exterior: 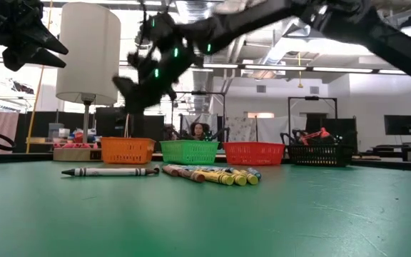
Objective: Sort crayons
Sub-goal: Put the brown crayon into the orange bin
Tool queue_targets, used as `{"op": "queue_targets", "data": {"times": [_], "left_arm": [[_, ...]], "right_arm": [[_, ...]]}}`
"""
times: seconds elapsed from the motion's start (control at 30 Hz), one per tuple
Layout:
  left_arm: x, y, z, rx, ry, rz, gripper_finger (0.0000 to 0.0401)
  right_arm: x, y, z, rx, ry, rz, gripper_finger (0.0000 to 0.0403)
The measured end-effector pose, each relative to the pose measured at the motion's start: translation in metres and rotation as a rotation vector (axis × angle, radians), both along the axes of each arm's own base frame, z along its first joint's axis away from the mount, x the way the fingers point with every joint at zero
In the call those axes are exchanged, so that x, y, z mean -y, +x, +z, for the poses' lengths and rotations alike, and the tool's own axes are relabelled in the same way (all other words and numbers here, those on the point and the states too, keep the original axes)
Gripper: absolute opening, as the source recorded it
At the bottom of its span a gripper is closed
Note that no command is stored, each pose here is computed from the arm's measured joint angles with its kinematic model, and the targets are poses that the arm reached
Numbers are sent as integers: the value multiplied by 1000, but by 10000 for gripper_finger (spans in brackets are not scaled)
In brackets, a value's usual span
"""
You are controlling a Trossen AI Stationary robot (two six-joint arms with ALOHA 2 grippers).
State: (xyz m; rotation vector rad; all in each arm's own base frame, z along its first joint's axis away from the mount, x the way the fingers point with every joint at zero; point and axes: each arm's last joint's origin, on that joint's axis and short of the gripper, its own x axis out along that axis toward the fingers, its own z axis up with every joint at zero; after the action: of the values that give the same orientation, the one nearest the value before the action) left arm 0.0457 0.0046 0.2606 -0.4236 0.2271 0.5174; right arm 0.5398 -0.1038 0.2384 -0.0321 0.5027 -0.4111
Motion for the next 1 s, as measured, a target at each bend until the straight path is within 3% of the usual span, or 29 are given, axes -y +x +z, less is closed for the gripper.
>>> {"op": "queue_targets", "data": {"times": [0.13, 0.3, 0.57, 0.73, 1.0], "left_arm": [[0, 0, 0, 0, 0, 0, 192], [0, 0, 0, 0, 0, 0, 192], [0, 0, 0, 0, 0, 0, 192], [0, 0, 0, 0, 0, -1, 192], [0, 0, 0, 0, 0, 0, 192]], "right_arm": [[-31, -11, 22, -95, -21, 124, 100], [-75, -18, 25, -215, -56, 277, 100], [-138, -11, -9, -331, -162, 519, 100], [-156, -7, -31, -359, -129, 634, 100], [-167, -10, -34, -380, -92, 658, 100]]}}
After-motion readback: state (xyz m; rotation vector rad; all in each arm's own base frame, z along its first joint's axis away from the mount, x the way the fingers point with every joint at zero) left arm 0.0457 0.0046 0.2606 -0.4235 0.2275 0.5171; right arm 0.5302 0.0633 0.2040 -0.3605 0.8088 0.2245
